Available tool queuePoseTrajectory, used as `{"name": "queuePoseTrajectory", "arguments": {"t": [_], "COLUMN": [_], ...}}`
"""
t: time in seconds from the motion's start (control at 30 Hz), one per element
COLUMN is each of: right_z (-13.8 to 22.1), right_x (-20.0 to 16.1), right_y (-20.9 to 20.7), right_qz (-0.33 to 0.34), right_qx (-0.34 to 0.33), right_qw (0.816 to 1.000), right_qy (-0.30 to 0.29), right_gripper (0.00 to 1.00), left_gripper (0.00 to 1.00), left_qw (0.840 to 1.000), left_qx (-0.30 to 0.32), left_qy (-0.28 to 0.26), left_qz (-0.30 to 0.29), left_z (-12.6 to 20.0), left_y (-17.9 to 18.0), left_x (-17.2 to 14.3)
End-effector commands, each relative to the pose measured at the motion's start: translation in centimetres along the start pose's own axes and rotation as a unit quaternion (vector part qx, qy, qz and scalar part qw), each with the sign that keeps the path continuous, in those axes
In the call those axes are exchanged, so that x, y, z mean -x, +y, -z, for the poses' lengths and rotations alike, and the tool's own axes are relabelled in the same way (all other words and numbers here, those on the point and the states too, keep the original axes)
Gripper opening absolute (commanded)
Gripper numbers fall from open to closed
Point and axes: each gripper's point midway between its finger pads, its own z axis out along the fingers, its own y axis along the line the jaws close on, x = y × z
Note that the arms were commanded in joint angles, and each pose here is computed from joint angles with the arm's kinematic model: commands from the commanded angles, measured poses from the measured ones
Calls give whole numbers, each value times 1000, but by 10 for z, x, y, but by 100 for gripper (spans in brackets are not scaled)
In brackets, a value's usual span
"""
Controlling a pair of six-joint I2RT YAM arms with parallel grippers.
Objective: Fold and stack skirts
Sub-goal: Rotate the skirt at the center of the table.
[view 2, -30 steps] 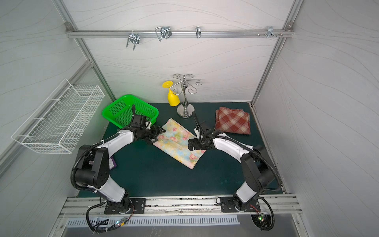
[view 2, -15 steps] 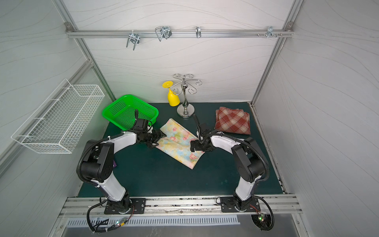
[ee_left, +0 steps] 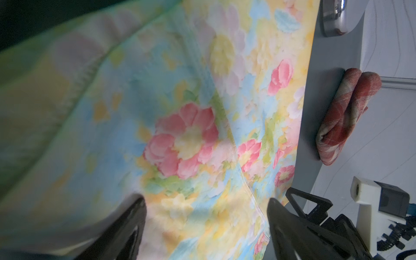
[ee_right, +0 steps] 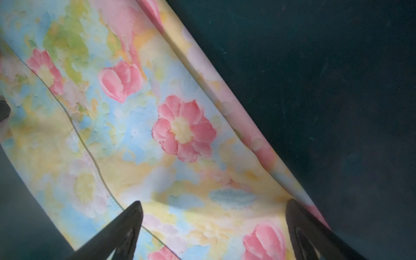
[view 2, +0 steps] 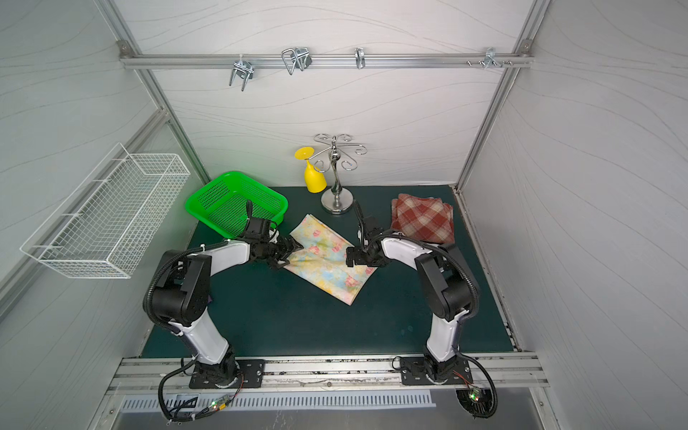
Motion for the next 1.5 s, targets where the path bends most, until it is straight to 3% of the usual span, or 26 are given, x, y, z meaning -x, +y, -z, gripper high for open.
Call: {"name": "queuePoseTrajectory", "arguments": {"t": [0.0, 0.33, 0.57, 0.77, 0.9, 0.93, 1.13, 1.47], "right_z": [-15, -9, 39, 73, 65, 59, 24, -16], "right_x": [-9, 13, 34, 8, -21, -28, -60, -88], "right_y": [-18, -25, 11, 57, 74, 74, 72, 55], "right_qz": [-1, 10, 39, 75, 76, 71, 49, 46], "right_qx": [-23, -38, -11, 8, 27, 31, 44, 16], "right_qw": [999, 999, 999, 996, 996, 996, 998, 998], "right_qy": [31, 21, -31, -52, -44, -38, -6, 38], "right_gripper": [99, 99, 99, 99, 99, 99, 99, 99], "left_gripper": [85, 85, 85, 86, 87, 99, 99, 99], "left_qw": [1000, 998, 996, 994, 994, 994, 995, 996], "left_qx": [15, -28, -73, -45, 7, 20, 49, 55], "left_qy": [0, -25, -48, -78, -81, -81, -70, -60], "left_qz": [20, 51, 6, -55, -72, -70, -50, -42], "left_z": [-2, 8, 54, 94, 81, 74, 40, 23], "left_y": [17, 13, -36, -67, -55, -47, -16, 2], "left_x": [-11, -23, -16, 0, 15, 19, 24, 19]}}
